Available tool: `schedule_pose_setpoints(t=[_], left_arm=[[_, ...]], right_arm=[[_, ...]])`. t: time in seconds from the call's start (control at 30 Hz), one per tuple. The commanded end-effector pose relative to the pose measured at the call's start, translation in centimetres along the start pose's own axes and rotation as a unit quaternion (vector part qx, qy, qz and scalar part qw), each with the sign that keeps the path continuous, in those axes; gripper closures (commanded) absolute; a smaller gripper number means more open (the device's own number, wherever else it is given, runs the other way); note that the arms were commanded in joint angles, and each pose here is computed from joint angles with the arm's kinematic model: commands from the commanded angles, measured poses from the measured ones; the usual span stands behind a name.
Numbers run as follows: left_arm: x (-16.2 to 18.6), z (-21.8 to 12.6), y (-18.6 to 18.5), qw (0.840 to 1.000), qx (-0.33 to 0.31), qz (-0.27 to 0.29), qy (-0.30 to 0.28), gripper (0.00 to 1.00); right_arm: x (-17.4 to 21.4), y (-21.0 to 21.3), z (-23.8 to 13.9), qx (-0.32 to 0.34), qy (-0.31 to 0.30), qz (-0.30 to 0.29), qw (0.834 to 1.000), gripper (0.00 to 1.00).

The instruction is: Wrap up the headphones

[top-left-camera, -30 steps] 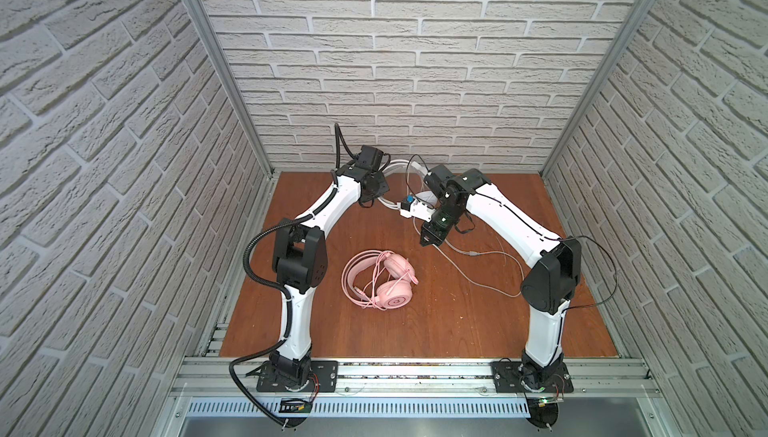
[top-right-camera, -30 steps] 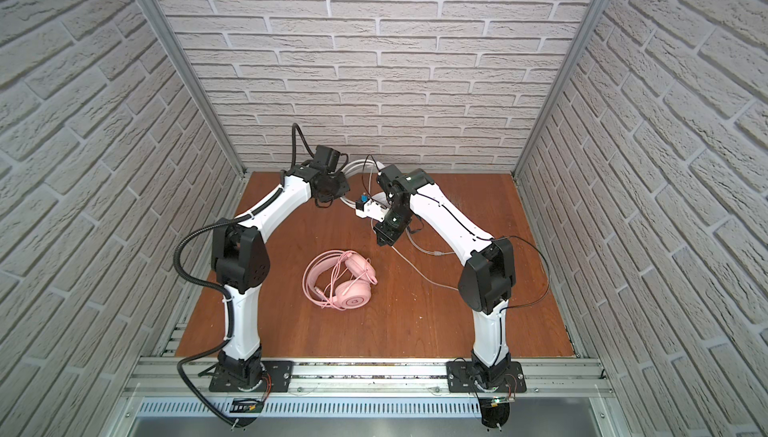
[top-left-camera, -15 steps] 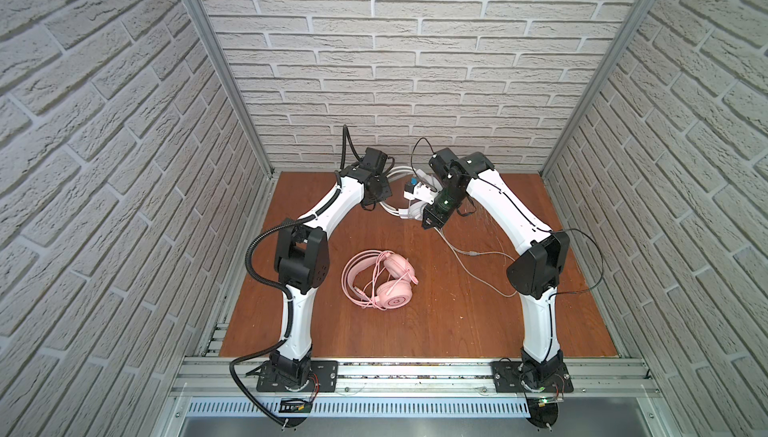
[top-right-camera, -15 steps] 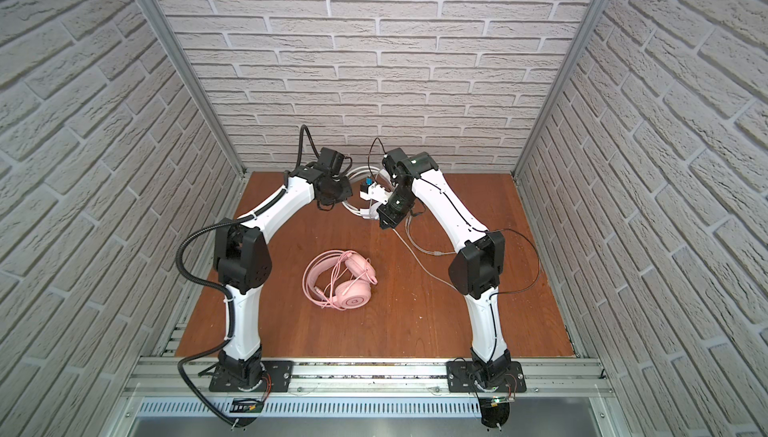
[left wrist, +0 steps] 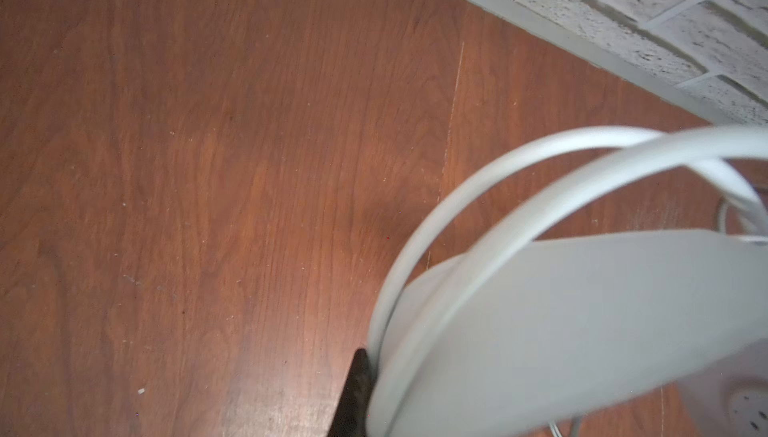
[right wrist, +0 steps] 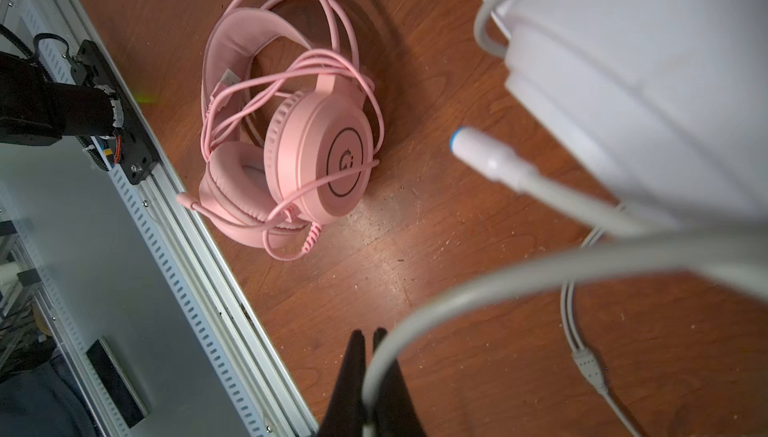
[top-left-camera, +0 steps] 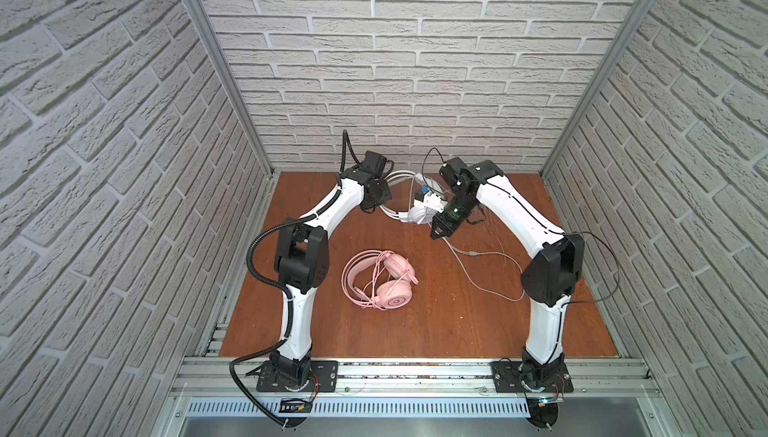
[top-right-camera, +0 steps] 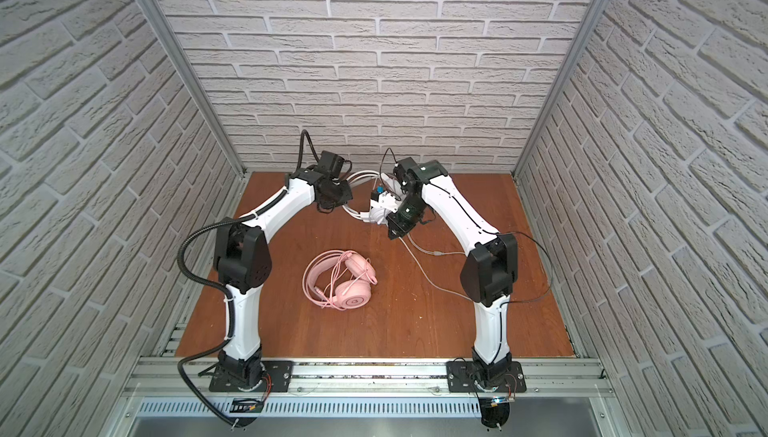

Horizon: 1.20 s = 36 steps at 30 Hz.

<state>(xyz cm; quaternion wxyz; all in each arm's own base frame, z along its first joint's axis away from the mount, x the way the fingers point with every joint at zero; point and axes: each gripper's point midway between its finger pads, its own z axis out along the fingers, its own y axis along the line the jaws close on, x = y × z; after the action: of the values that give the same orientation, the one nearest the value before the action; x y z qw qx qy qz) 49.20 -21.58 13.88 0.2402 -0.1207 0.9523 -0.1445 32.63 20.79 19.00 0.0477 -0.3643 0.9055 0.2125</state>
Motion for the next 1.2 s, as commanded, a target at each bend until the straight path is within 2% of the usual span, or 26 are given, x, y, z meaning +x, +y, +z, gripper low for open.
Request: schedule_pose_setpoints(t=[0.0, 0.27, 0.4, 0.67, 0.83, 0.97, 1.17], left_arm=[[-2.7, -2.8, -1.6, 0.997, 0.054, -0.024, -0.042, 1.0], [-3.2, -3.1, -1.2, 0.995, 0.075, -0.049, -0.041, 1.0], [-3.8, -3.6, -1.2, 0.99, 0.106, -0.078, -0.041, 1.0], [-4.7, -4.4, -1.4, 0.979, 0.154, -0.125, -0.039, 1.0], [-5.7, -4.7, -1.0, 0.971, 0.165, -0.163, -0.061, 1.0], [-7.3, -5.2, -1.0, 0.96, 0.178, -0.19, -0.101, 1.0], [-8.8, -5.4, -1.3, 0.954, 0.174, -0.204, -0.137, 1.0]], right_arm=[[0.1, 0.6, -2.5, 0.004, -0.063, 0.013, 0.998, 0.95], [4.7, -1.4, -1.7, 0.008, -0.075, 0.103, 0.992, 0.95], [6.8, -2.2, -0.4, 0.003, -0.06, 0.152, 0.986, 0.95], [8.1, -4.4, 2.3, 0.004, -0.049, 0.235, 0.971, 0.95], [8.4, -3.8, 3.3, -0.005, -0.045, 0.23, 0.972, 0.95], [9.0, -3.0, 4.2, -0.006, -0.03, 0.222, 0.974, 0.95], [8.9, -1.7, 5.5, -0.002, -0.011, 0.196, 0.981, 0.95]])
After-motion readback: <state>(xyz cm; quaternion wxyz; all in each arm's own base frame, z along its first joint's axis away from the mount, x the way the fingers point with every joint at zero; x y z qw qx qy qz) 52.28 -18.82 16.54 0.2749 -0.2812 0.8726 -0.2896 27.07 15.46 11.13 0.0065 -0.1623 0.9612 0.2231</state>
